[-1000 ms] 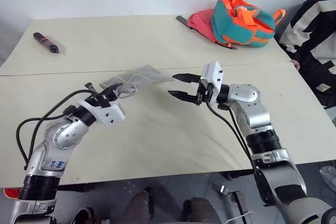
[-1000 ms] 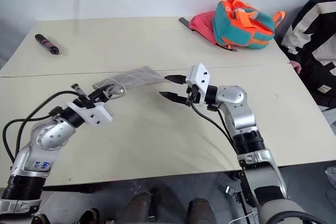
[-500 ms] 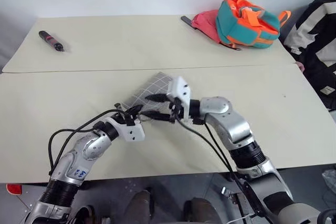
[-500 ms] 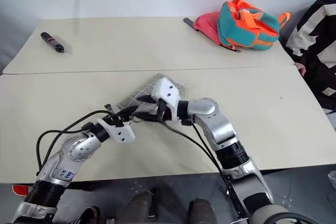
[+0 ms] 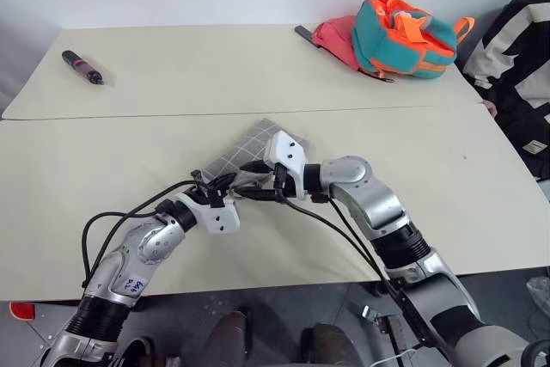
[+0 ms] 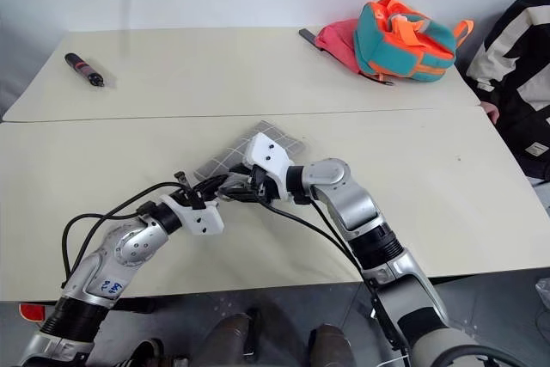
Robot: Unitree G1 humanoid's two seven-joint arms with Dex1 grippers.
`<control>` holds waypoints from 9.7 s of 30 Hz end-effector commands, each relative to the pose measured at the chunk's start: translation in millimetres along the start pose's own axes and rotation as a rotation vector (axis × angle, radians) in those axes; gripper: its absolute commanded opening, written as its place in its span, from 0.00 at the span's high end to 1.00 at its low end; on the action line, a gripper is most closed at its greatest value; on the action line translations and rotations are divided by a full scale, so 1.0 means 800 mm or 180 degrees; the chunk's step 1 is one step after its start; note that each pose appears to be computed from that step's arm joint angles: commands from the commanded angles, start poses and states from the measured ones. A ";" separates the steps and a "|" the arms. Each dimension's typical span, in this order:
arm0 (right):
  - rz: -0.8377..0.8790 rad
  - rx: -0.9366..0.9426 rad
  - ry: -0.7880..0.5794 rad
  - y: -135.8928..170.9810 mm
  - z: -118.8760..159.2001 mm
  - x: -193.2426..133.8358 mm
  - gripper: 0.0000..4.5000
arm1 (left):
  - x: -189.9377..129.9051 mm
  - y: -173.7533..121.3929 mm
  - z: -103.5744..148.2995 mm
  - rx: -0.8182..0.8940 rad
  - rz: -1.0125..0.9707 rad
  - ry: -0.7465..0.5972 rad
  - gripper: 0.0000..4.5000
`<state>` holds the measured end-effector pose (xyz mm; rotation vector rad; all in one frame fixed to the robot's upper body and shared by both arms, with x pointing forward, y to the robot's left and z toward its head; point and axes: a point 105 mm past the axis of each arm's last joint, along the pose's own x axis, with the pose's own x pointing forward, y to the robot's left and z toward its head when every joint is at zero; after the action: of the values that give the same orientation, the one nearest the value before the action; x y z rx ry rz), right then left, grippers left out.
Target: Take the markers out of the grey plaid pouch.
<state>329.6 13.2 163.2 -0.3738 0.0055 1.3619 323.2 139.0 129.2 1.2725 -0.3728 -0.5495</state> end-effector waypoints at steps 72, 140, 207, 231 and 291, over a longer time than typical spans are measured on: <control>-0.0090 -0.0024 -0.0300 -0.001 -0.021 -0.082 0.69 | -0.012 0.019 -0.012 -0.0012 0.0166 0.0157 1.00; -0.0270 0.1056 -0.0036 0.012 -0.059 -0.055 0.99 | -0.034 0.018 -0.016 -0.0407 -0.0002 -0.0057 1.00; -0.0681 -0.0222 -0.0484 -0.106 0.086 -0.175 0.73 | -0.088 0.032 0.024 -0.3651 -0.0493 -0.1050 1.00; 0.0196 -0.0595 -0.0065 -0.036 0.074 -0.128 0.99 | -0.074 0.009 0.056 -0.4026 -0.0959 -0.1110 1.00; 0.0567 -0.1511 0.1395 -0.027 -0.023 -0.077 0.50 | -0.052 -0.031 0.051 -0.4345 -0.0832 -0.0988 1.00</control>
<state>339.6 -46.4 162.1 -1.0756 0.0673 1.4439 262.1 125.0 112.6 -0.1026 0.0129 -0.9824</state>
